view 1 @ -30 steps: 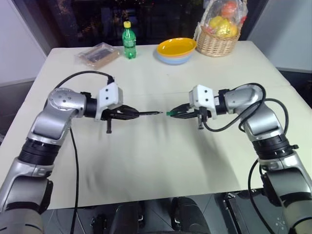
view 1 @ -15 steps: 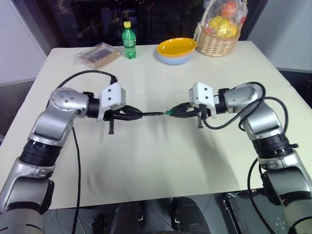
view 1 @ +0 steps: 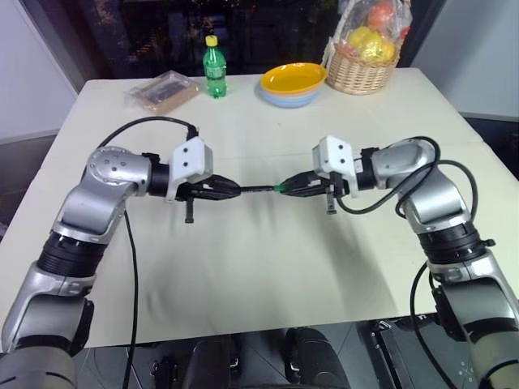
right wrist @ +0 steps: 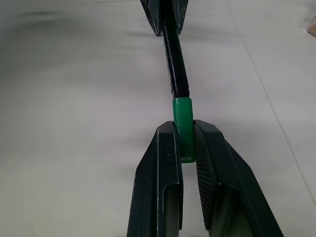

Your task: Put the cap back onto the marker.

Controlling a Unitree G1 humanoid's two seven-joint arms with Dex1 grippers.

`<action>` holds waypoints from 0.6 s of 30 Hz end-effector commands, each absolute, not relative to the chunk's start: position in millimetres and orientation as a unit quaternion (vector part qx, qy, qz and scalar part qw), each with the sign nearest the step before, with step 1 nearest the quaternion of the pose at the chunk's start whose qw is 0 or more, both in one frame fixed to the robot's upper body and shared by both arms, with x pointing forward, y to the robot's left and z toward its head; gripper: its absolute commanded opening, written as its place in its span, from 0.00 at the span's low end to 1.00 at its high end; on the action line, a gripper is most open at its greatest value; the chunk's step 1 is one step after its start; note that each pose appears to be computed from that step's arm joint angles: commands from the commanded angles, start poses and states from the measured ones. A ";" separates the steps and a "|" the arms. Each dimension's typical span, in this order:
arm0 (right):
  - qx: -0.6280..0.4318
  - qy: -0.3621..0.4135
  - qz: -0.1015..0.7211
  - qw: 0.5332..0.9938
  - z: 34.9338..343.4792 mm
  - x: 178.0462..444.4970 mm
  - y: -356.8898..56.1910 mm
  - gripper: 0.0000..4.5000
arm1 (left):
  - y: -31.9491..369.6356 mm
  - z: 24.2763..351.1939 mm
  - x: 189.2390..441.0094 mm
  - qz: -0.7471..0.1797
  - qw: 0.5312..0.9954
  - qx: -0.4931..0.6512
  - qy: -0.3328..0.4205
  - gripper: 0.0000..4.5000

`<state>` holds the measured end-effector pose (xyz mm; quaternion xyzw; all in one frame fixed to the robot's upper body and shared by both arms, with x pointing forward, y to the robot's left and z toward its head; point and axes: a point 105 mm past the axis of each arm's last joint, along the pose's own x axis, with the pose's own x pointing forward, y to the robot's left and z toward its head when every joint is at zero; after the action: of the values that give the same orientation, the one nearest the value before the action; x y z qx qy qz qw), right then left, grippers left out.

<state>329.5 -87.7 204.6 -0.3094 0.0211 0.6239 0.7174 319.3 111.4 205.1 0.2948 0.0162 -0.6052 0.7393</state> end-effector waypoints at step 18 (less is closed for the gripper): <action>-0.323 -0.049 0.679 0.658 238.3 296.0 -54.6 0.01 | 109.5 210.8 320.3 -0.609 0.740 0.284 0.009 0.00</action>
<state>322.0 -85.7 206.6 -0.2938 0.0431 0.6342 0.7138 316.9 111.6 203.7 0.2903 0.0210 -0.6170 0.7312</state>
